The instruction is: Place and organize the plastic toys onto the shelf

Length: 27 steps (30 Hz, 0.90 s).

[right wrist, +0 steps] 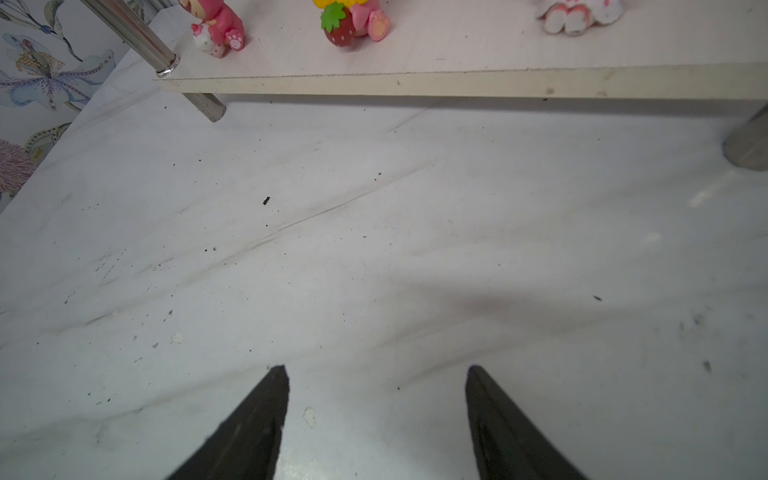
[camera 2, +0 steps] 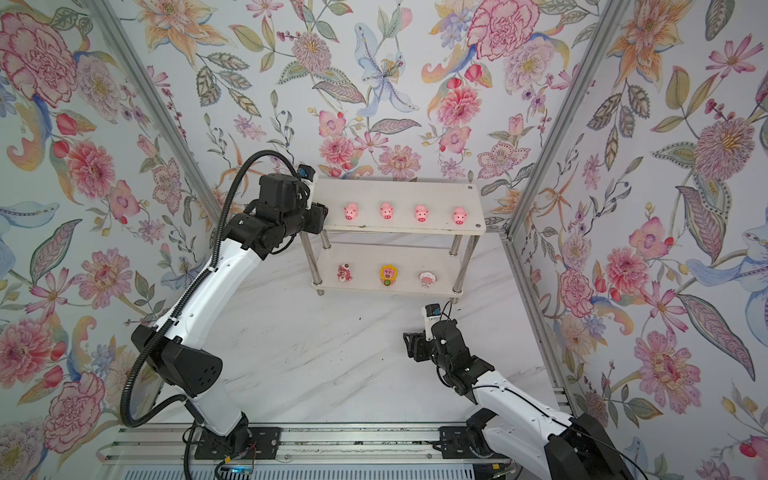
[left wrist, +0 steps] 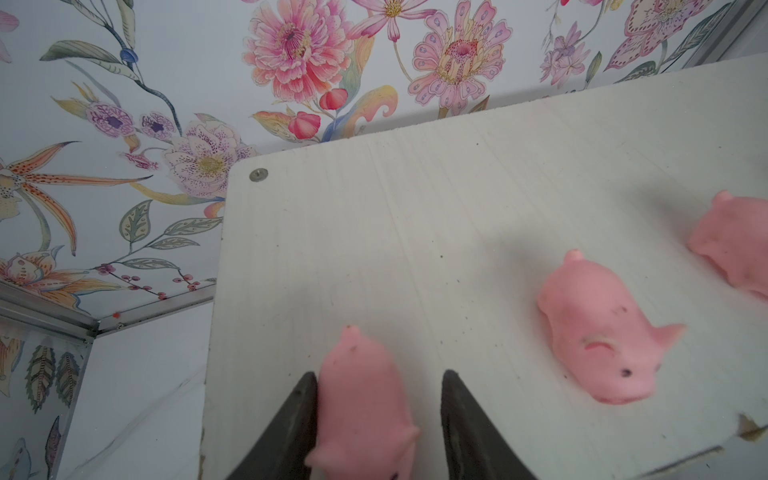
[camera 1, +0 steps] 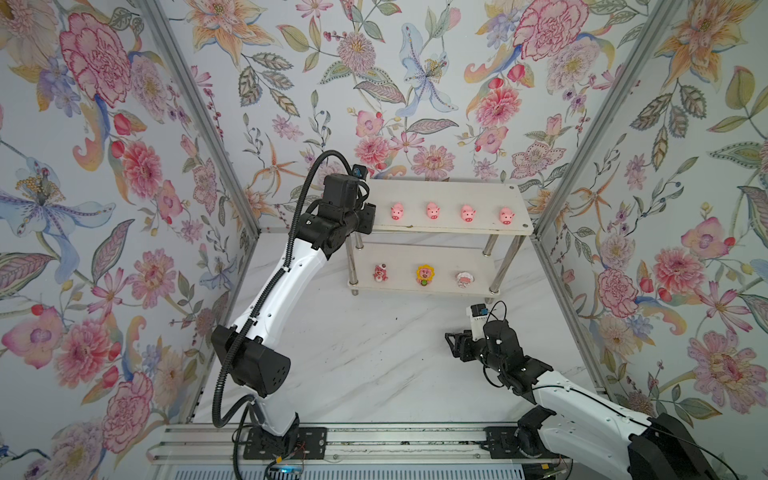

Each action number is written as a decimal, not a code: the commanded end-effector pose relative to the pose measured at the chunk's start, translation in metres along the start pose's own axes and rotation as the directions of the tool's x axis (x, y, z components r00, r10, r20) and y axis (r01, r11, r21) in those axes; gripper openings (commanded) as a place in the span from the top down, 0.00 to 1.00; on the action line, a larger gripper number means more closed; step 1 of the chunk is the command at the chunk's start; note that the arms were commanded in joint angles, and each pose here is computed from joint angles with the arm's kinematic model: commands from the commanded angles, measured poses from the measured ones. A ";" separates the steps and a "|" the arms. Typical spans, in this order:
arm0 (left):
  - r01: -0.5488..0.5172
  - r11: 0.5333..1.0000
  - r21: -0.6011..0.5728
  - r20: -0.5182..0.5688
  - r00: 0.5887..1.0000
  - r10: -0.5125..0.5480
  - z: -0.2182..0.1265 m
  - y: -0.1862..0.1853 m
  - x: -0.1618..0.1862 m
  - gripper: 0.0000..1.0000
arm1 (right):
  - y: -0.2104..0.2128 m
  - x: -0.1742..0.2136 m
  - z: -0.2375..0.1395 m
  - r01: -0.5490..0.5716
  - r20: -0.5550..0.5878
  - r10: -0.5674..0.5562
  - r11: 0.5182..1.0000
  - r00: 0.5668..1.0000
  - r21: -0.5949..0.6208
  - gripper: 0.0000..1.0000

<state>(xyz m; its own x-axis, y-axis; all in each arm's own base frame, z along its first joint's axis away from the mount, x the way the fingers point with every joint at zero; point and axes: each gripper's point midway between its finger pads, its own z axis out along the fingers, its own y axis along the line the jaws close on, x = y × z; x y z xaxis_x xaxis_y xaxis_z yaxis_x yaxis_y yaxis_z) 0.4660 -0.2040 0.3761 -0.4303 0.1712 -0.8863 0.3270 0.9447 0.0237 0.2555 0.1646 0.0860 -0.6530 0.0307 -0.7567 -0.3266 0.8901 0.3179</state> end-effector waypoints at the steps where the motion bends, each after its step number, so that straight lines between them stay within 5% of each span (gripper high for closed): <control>1: 0.008 1.000 0.017 0.022 1.000 -0.009 -0.003 -0.002 -0.006 0.45 | -0.001 -0.001 0.000 -0.004 0.004 0.004 1.000 1.000 0.000 0.31; 9: 0.000 0.999 -0.040 0.122 0.992 0.004 -0.052 0.012 -0.036 0.38 | -0.006 -0.002 -0.001 -0.002 0.012 0.002 1.000 1.000 0.026 0.30; 14: -0.002 0.994 -0.113 0.156 0.987 0.020 -0.087 0.029 -0.025 0.37 | -0.011 -0.010 -0.007 -0.001 0.032 -0.001 0.998 0.999 0.063 0.26; 19: 0.040 0.984 -0.173 0.215 0.977 -0.002 -0.117 0.045 0.013 0.35 | -0.016 -0.028 -0.025 0.003 0.082 -0.013 0.993 0.997 0.120 0.21; 20: 0.056 0.982 -0.181 0.217 0.976 -0.016 -0.120 0.048 0.027 0.35 | -0.018 -0.031 -0.030 -0.002 0.095 -0.010 0.991 0.995 0.130 0.00; 27: 0.140 0.969 -0.202 0.285 0.955 -0.078 -0.128 0.060 0.135 0.32 | -0.035 -0.050 -0.070 -0.018 0.189 -0.029 0.971 0.982 0.240 0.01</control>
<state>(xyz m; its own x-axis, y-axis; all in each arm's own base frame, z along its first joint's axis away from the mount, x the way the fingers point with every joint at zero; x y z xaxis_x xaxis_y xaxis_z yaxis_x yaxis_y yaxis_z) 0.3242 -0.1006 0.3247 -0.2789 0.0776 -0.9572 0.1476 0.9884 0.0371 0.2555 0.1228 0.1458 -0.5146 0.1073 -0.8507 -0.2173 0.9434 0.2505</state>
